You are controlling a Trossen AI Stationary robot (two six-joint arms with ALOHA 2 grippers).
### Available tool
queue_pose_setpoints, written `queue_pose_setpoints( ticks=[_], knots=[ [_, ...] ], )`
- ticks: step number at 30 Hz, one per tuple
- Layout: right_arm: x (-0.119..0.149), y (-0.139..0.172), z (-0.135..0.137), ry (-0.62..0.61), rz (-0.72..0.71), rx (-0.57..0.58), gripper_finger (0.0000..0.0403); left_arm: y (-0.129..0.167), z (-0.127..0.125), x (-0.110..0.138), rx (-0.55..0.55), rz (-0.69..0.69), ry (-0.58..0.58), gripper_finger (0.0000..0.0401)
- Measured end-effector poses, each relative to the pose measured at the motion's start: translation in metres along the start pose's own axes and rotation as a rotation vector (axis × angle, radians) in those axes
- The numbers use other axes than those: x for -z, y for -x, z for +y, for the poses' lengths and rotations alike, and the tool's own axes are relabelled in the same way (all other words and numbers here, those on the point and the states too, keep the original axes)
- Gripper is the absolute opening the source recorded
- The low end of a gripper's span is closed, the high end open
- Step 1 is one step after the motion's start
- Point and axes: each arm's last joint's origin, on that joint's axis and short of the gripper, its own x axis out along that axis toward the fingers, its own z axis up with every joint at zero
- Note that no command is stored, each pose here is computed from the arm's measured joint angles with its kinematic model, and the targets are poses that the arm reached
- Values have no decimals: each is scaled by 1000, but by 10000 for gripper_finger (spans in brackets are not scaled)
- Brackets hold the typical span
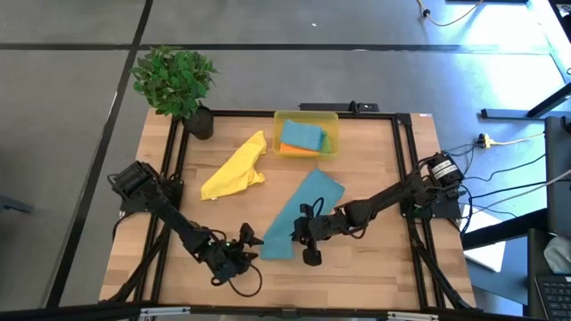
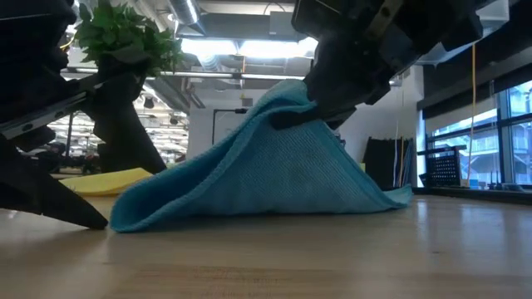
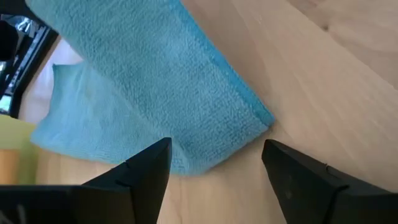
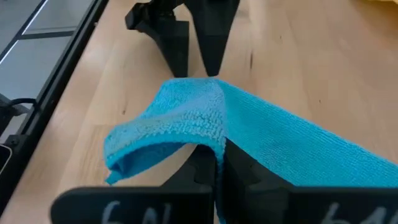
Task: Fold microfiber towels
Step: Fold the blue microfiber cloth
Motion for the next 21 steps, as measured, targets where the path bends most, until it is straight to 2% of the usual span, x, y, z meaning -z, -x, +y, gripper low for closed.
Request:
queue_pose_setpoints(
  ticks=[21],
  knots=[
    [1, 0, 0, -1, 11, 6, 6, -5, -2, -1, 8, -23, -98, 239]
  ],
)
